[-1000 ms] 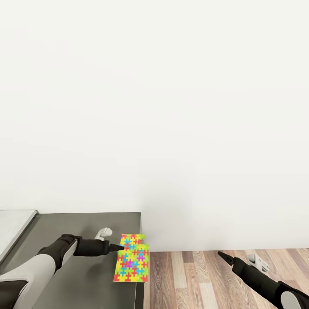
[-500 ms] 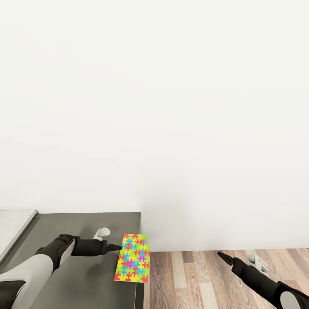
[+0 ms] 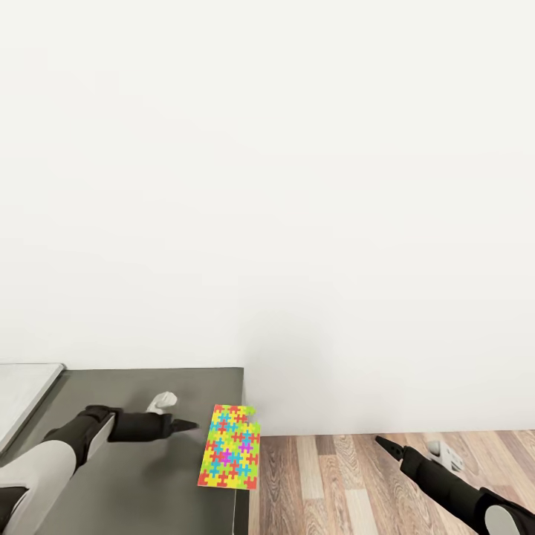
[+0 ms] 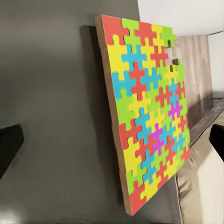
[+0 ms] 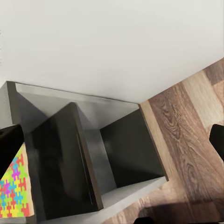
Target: Put all the toys in the child's room - the three board games (two on the bed and one on the table), the two jigsaw puzzles on the table, and the tennis ball on the table - inside the toy box on the table in the child's room.
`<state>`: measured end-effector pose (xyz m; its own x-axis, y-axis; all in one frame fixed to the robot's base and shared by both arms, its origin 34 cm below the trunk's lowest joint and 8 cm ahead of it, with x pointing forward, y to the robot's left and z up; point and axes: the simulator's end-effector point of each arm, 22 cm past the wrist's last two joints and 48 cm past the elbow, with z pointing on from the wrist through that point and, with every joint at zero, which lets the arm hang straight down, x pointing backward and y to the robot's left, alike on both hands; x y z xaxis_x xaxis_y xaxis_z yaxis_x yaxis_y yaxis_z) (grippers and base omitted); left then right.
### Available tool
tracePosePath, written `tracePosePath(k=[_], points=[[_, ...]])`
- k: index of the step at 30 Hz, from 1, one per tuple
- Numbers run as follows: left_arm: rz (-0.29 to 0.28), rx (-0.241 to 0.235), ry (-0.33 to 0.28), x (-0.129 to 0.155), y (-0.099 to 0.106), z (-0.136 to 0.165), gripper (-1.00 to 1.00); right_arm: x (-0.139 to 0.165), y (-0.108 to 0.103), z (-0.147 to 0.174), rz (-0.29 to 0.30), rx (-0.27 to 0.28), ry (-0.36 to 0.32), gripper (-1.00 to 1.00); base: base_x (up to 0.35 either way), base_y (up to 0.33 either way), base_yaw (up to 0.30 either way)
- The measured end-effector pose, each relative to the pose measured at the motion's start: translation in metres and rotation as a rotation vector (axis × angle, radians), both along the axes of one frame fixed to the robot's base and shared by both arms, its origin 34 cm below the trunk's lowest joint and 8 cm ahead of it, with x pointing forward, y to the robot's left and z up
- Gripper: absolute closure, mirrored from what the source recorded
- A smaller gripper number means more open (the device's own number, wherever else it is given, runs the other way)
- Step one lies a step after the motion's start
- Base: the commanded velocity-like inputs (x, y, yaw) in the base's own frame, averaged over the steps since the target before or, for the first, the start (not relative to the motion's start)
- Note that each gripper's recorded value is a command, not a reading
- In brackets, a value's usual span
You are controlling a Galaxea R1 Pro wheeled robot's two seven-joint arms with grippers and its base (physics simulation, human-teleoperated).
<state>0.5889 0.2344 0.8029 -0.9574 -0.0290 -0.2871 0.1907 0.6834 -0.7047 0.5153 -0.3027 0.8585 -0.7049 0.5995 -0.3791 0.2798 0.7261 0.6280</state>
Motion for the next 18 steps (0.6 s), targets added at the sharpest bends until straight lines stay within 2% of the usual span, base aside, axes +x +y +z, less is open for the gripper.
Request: tracePosePath(k=[4, 8, 11, 15, 18], points=[[0.012, 0.0, -0.009, 0.002, 0.015, 0.004, -1.0, 0.003, 0.006, 0.005, 0.014, 0.03, -0.021, -1.0, 0.0, 0.0, 0.0], [0.013, -0.019, -0.032, 0.006, 0.029, 0.017, -1.0, 0.017, 0.024, 0.018, 0.052, 0.121, -0.081, -1.0, 0.0, 0.0, 0.0], [0.003, -0.039, -0.055, 0.011, 0.033, 0.028, -1.0, 0.027, 0.037, 0.02, 0.072, 0.209, -0.109, -1.0, 0.0, 0.0, 0.0], [-0.019, -0.08, -0.088, 0.018, 0.032, 0.046, -1.0, 0.039, 0.053, 0.015, 0.085, 0.329, -0.122, -1.0, 0.0, 0.0, 0.0], [-0.038, -0.121, -0.105, 0.021, 0.029, 0.06, -1.0, 0.047, 0.062, 0.01, 0.088, 0.394, -0.117, -1.0, 0.0, 0.0, 0.0]])
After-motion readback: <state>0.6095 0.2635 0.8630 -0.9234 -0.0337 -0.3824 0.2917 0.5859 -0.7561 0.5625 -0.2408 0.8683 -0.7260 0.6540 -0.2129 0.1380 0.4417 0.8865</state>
